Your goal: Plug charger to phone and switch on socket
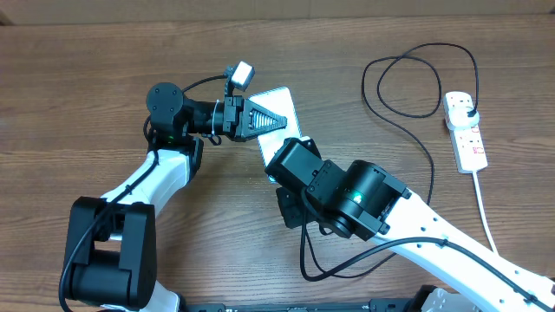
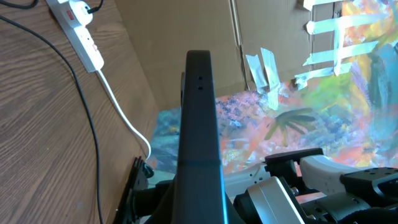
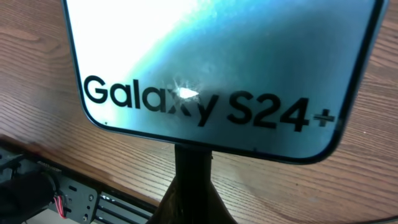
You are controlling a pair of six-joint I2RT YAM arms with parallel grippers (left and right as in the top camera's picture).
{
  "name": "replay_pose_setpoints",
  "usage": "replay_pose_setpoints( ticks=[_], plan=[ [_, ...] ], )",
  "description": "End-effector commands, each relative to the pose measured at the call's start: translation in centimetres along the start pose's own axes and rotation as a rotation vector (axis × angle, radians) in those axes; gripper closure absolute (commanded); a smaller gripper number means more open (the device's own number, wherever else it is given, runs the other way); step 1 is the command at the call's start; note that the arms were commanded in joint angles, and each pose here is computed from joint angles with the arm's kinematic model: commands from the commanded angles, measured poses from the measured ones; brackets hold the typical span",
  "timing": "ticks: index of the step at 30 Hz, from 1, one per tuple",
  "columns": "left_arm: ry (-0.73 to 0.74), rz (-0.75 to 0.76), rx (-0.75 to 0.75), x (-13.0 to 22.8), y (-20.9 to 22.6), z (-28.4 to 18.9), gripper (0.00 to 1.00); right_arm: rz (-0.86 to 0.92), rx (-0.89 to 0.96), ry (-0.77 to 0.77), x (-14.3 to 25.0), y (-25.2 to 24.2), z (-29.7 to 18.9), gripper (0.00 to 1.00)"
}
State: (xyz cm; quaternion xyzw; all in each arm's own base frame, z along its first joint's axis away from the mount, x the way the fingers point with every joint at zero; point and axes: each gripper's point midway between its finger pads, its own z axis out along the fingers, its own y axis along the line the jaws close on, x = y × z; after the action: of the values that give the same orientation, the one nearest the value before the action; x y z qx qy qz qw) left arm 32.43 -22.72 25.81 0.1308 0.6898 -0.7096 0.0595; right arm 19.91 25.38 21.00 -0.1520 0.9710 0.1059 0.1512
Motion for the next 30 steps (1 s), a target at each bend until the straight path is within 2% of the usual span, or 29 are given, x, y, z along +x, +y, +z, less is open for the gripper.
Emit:
replay_pose_setpoints(
  ticks=[1,11,15,22,25,30],
  plan=[
    [0.127,0.032,0.020,2.3,-0.5,1.9,0.96,-0.034,0.021,-0.084,-1.8,-0.2,-0.2,0.96],
    [0.187,0.119,0.045,3.8,-2.3,3.9,0.96,-0.038,-0.041,-0.177,-4.2,1.2,-3.6,0.96],
    [0.183,0.194,0.051,4.1,-3.6,3.8,0.96,-0.040,-0.042,-0.156,-3.5,1.0,-3.8,0.79],
    [0.116,0.191,0.068,3.0,-4.0,3.9,0.96,-0.045,-0.015,-0.111,-2.4,0.3,-3.7,0.74],
    [0.083,0.191,0.076,2.5,-4.2,4.0,0.96,-0.047,0.003,-0.087,-1.8,-0.2,-3.8,0.67],
    [0.018,0.220,0.093,1.4,-4.6,4.1,0.96,-0.050,0.018,-0.068,-0.8,-1.0,-4.5,0.44]
  ],
)
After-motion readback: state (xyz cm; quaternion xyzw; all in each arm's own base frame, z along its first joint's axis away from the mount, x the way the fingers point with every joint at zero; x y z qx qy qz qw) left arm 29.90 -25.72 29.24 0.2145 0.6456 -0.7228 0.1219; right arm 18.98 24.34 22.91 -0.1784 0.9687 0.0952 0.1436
